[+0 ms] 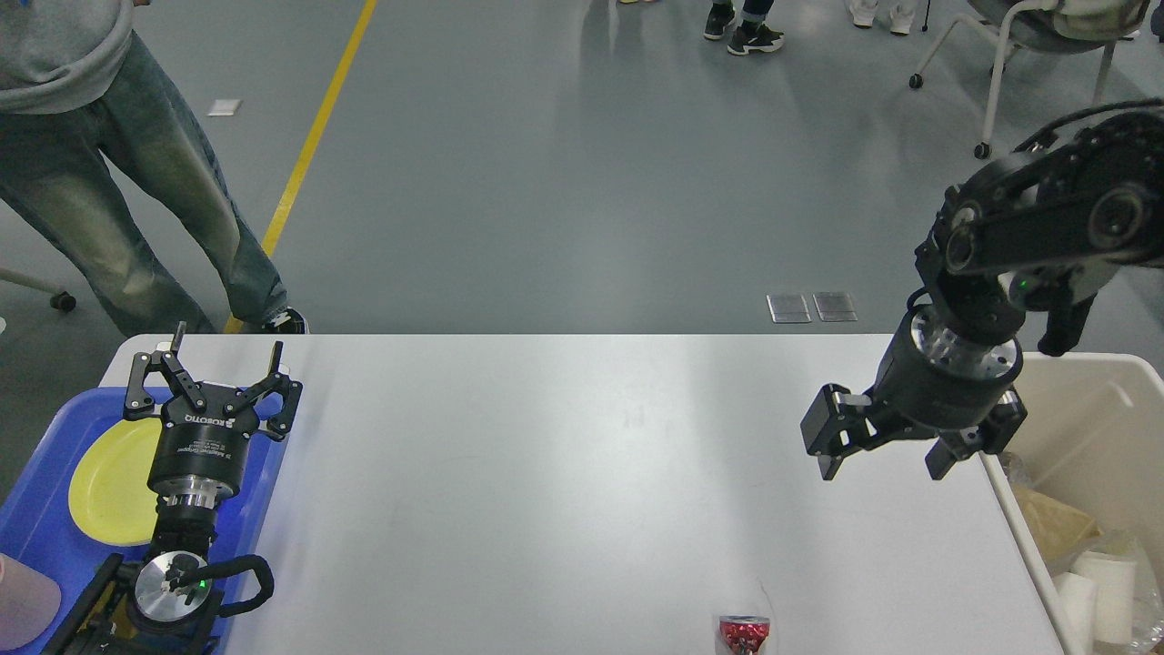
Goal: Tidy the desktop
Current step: 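Raise the right gripper and move it down toward the red can, then grasp the red can with the right gripper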
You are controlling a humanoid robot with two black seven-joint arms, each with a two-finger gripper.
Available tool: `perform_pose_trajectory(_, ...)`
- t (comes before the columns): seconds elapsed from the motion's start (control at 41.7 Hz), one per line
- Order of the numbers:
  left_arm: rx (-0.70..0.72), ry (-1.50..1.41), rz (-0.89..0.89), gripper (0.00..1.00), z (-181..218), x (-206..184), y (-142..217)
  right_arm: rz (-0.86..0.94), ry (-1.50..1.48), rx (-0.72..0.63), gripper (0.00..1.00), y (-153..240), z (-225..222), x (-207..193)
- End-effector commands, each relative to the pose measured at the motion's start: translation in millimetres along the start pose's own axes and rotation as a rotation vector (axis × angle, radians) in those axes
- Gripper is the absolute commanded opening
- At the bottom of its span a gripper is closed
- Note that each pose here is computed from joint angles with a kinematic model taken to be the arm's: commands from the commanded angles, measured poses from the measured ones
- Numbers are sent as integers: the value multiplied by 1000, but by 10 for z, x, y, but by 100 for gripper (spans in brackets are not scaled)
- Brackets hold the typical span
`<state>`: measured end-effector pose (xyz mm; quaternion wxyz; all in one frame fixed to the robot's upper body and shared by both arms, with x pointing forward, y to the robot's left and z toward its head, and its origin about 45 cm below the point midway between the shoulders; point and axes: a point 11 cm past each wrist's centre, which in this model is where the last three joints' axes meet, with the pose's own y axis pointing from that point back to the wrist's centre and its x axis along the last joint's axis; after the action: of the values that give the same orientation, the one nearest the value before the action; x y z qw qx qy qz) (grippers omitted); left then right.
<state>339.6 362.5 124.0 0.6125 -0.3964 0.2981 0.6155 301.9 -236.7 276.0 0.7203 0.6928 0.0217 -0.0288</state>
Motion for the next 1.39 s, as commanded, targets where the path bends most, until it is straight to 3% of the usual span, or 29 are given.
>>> perform_pose_trajectory(0.0, -1, 0, 0, 96, 2, -1, -2, -35, 4, 57, 92, -399, -166, -186)
perform_pose_trajectory(0.192, -1, 0, 0, 96, 0, -2, -1, -52, -2, 102, 92, -1100, -389, -494)
perform_pose_trajectory(0.408, -1, 0, 0, 96, 2, -1, -2, -24, -21, 82, 93, -1584, -408, -694)
perform_pose_trajectory(1.104, -1, 0, 0, 96, 0, -2, -1, 22, -45, 111, 92, -2124, -631, -836)
perform_pose_trajectory(1.368, -3, 0, 0, 96, 4, -1, -2, 37, -55, 112, 83, -2187, -633, -800)
